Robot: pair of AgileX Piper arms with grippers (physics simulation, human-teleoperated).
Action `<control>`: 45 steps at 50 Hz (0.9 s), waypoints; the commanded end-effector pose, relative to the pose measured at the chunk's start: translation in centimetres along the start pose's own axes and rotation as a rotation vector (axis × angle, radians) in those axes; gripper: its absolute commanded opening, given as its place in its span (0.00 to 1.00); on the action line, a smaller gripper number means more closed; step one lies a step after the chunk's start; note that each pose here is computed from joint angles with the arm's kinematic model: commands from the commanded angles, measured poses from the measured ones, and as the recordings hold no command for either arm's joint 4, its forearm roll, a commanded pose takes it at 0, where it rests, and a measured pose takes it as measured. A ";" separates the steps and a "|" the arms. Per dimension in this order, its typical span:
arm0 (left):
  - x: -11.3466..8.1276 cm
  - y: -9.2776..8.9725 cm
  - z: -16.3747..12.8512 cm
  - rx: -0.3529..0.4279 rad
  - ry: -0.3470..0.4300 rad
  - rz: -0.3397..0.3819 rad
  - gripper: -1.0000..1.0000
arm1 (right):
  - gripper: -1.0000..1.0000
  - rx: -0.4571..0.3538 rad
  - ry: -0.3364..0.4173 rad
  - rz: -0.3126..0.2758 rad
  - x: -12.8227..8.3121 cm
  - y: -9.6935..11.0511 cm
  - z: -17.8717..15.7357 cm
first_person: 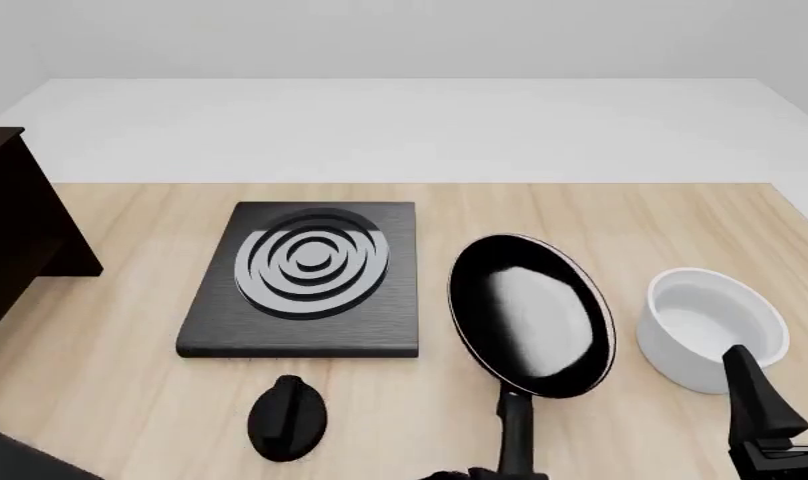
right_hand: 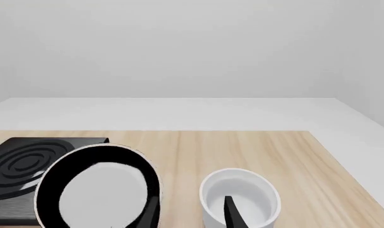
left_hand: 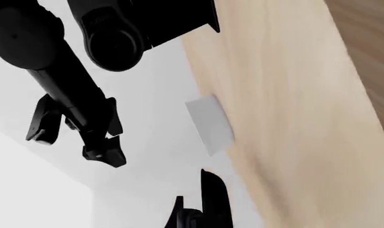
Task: Put the frying pan under the cabinet shelf.
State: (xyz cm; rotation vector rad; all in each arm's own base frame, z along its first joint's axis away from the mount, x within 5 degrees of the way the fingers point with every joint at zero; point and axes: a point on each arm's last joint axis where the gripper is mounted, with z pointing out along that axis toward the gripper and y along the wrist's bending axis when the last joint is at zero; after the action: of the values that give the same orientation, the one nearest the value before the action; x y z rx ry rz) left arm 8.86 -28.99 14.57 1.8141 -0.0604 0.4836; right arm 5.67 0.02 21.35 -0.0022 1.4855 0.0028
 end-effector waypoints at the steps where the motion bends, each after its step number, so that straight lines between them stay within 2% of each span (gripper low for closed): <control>1: 0.0 3.3 -3.3 -0.129 0.002 0.115 0.00 | 1.00 0.000 0.000 0.000 0.0 0.0 0.0; 7: 0.3 3.6 -4.4 -0.148 0.015 0.105 0.00 | 1.00 0.000 0.000 0.000 0.0 0.0 0.0; 8: 0.4 3.6 -4.7 -0.157 0.021 0.081 0.00 | 1.00 0.000 0.000 0.000 0.0 0.0 0.0; 17: 3.3 2.5 -6.7 -0.128 0.136 0.027 0.00 | 1.00 0.000 0.000 0.000 0.0 0.0 0.0; 19: 3.6 1.7 -7.1 -0.111 0.157 0.020 0.00 | 1.00 0.000 0.000 0.000 0.0 0.0 0.0; 25: 4.3 1.1 -8.3 -0.108 0.197 -0.029 0.00 | 1.00 0.000 0.000 0.000 0.0 0.0 0.0; 38: 6.3 -0.2 -11.4 -0.077 0.330 -0.039 0.00 | 1.00 0.000 0.000 0.000 0.0 0.0 0.0; 39: 6.4 -0.7 -11.7 -0.068 0.346 -0.022 0.00 | 1.00 0.000 -0.001 0.000 0.0 0.0 0.0; 45: 6.6 -1.2 -13.3 -0.067 0.394 -0.065 0.00 | 1.00 0.000 -0.001 0.000 -0.1 0.0 0.0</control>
State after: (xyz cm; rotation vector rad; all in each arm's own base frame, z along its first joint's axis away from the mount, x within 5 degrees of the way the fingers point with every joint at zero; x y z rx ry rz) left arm 11.12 -17.40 18.28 1.6785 0.1927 0.7060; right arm 5.64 0.02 21.39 -0.0024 1.4850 0.0028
